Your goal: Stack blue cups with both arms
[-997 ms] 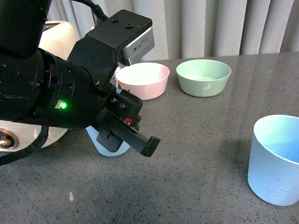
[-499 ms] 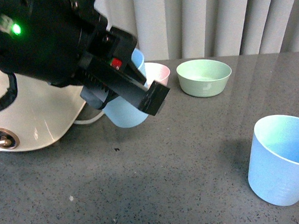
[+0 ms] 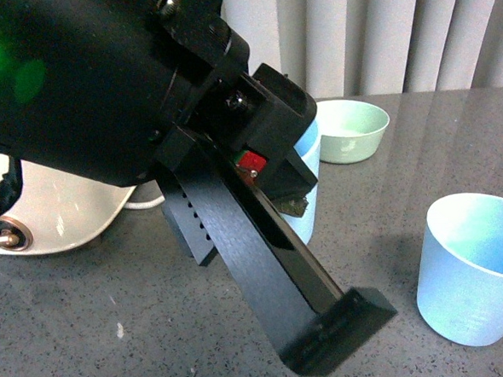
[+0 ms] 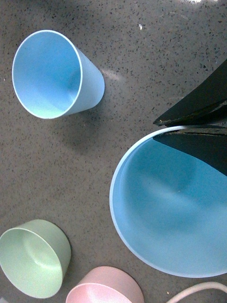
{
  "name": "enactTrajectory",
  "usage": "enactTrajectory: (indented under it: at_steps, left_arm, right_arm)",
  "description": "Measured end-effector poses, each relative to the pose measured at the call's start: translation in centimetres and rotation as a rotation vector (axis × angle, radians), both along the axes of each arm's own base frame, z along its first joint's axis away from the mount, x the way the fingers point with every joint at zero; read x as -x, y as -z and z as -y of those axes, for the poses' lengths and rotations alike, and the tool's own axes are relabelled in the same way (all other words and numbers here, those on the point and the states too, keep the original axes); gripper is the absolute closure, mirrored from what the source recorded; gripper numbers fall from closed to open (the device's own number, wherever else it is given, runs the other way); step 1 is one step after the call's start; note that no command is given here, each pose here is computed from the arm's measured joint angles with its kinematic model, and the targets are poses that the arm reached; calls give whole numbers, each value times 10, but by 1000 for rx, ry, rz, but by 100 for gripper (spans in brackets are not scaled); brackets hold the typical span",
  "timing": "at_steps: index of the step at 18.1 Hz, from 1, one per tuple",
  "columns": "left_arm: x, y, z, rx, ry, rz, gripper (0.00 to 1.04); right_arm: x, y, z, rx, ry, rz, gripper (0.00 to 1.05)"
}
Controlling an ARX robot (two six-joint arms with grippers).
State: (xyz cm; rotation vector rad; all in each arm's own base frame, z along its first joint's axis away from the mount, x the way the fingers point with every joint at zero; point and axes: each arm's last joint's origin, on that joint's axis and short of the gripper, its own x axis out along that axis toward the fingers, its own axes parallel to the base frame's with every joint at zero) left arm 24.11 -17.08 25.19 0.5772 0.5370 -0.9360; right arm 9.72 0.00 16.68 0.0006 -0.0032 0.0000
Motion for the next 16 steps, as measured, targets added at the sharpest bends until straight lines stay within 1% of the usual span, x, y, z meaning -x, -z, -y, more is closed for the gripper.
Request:
enactTrajectory:
  at_steps: [2,5,8,16]
  left_arm:
    - [0,9,5,-28,28,-24,103]
    - [-4,27,9,-65,54,-97,103]
    - [-4,33,7,-65,76,-155,103]
    - [-4,32,5,-94,105,-128,103]
  right_arm:
    - [0,0,0,0,0,0,7]
    - [0,0,0,0,0,0,7]
    - [0,0,0,0,0,0,7]
    - [0,0,0,0,0,0,7]
